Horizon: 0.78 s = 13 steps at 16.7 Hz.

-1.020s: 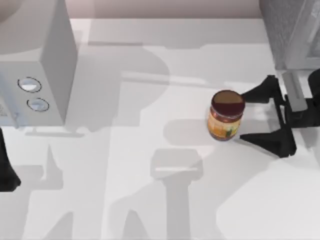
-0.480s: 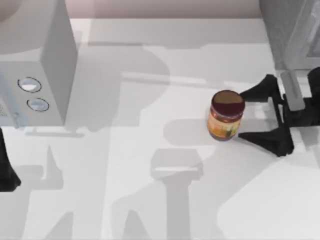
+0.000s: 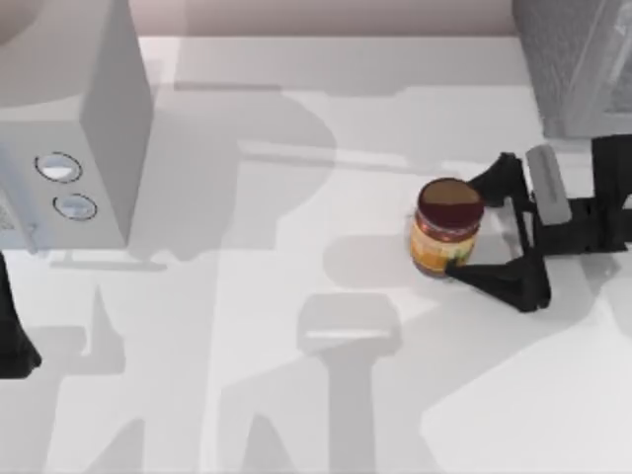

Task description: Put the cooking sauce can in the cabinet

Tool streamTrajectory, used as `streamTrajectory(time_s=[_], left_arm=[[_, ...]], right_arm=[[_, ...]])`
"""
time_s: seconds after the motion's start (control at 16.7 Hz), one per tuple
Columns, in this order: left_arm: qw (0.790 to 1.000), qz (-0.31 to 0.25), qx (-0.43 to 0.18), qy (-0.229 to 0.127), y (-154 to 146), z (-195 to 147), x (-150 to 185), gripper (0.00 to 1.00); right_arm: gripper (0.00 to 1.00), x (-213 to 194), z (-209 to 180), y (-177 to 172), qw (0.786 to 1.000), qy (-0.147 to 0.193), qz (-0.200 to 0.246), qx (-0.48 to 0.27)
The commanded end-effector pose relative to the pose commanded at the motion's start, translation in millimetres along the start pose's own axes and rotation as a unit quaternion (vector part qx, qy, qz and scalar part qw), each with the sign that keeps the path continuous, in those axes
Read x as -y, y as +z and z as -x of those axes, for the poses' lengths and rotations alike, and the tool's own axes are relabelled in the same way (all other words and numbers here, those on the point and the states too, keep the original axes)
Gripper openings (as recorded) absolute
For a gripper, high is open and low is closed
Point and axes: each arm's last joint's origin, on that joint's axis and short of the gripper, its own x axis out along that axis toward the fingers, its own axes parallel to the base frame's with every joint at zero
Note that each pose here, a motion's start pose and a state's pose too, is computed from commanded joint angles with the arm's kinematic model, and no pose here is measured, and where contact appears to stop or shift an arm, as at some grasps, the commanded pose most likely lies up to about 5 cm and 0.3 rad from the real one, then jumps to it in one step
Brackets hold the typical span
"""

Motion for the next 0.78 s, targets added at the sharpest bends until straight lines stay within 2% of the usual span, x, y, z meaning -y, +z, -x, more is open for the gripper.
streamTrajectory(time_s=[0.42, 0.78], left_arm=[[1.000, 0.000, 0.000, 0.000, 0.0, 0.0, 0.0, 1.00], [1.000, 0.000, 0.000, 0.000, 0.0, 0.0, 0.0, 1.00]], right_arm=[[1.00, -6.7, -26.8, 14.0, 1.000, -0.001, 0.000, 0.001], [1.00, -7.7, -30.1, 17.2, 1.000, -0.001, 0.000, 0.002]])
